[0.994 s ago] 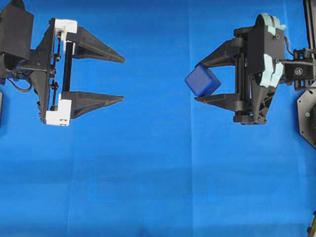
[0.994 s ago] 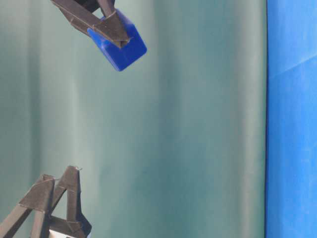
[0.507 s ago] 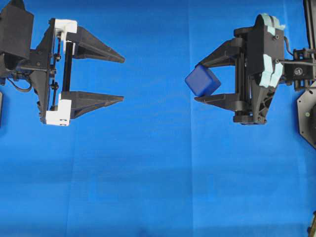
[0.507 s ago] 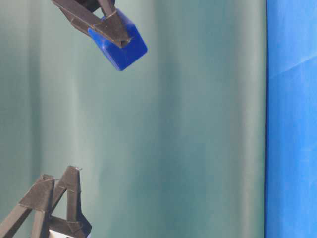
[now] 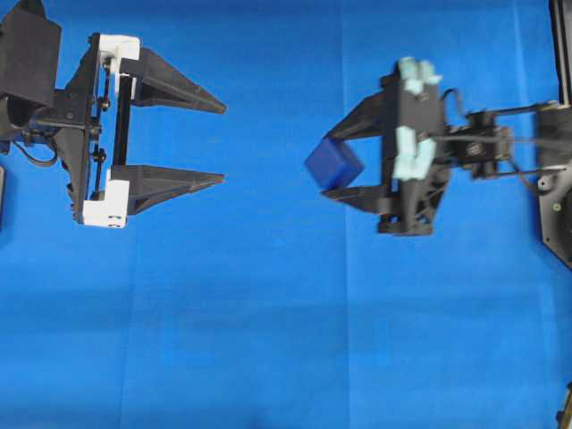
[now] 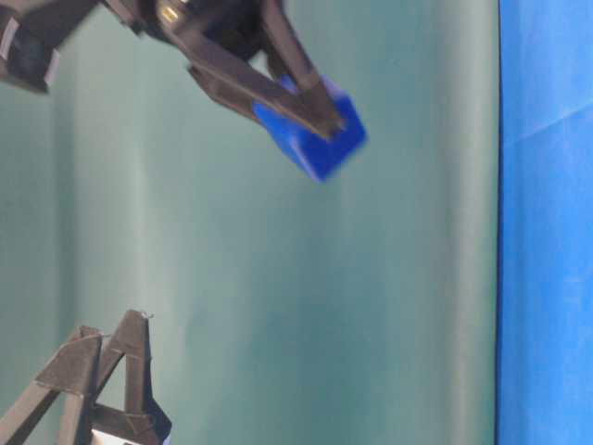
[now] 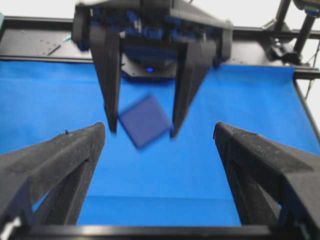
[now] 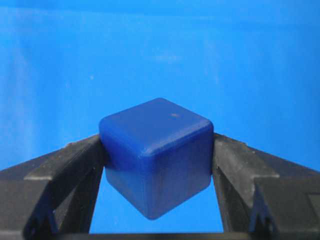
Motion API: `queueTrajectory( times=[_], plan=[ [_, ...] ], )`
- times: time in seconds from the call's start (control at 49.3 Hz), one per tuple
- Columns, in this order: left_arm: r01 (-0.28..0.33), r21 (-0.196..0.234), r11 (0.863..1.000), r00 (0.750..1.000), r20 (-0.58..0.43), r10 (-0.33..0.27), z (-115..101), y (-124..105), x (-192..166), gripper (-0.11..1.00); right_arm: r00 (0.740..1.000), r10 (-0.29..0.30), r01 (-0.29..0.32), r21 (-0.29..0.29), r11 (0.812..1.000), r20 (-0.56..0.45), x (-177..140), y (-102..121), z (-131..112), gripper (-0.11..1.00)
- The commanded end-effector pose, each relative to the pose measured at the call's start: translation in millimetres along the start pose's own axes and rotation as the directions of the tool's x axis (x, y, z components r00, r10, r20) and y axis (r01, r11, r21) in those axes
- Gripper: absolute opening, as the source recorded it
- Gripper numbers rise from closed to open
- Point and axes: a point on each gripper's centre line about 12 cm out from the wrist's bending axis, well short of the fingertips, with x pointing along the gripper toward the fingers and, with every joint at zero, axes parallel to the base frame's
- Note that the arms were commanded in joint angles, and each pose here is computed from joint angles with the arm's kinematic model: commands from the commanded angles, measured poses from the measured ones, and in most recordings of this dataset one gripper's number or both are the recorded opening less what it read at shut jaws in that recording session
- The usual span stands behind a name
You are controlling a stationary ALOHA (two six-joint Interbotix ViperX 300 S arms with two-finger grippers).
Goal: Handover the blue block to the right arm after grasping it with the left arm, then place it in the designated position.
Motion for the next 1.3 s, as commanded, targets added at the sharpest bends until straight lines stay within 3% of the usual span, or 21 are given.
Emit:
queueTrajectory(
  times=[0.0, 0.588, 0.912, 1.277],
  plan=[
    [0.000, -0.002, 1.000, 0.999, 0.049, 0.000, 15, 0, -8, 0.93, 0.999, 0.019, -0.019, 0.002, 1.000, 0.039, 11, 3, 6, 0.56],
    [0.002, 0.003, 1.000, 0.999, 0.046, -0.002, 14, -1, -8, 0.93, 0.999, 0.015, -0.012, 0.079, 0.997, -0.040, 127, -24, -60, 0.56],
    [0.001, 0.005, 1.000, 0.999, 0.048, -0.002, 15, -1, -8, 0.93, 0.999, 0.020, -0.016, 0.094, 0.995, -0.038, 157, -32, -77, 0.56],
    [0.001, 0.006, 1.000, 0.999, 0.048, -0.002, 15, -1, -8, 0.93, 0.999, 0.015, -0.010, 0.096, 0.995, -0.052, 161, -34, -82, 0.56]
  ],
)
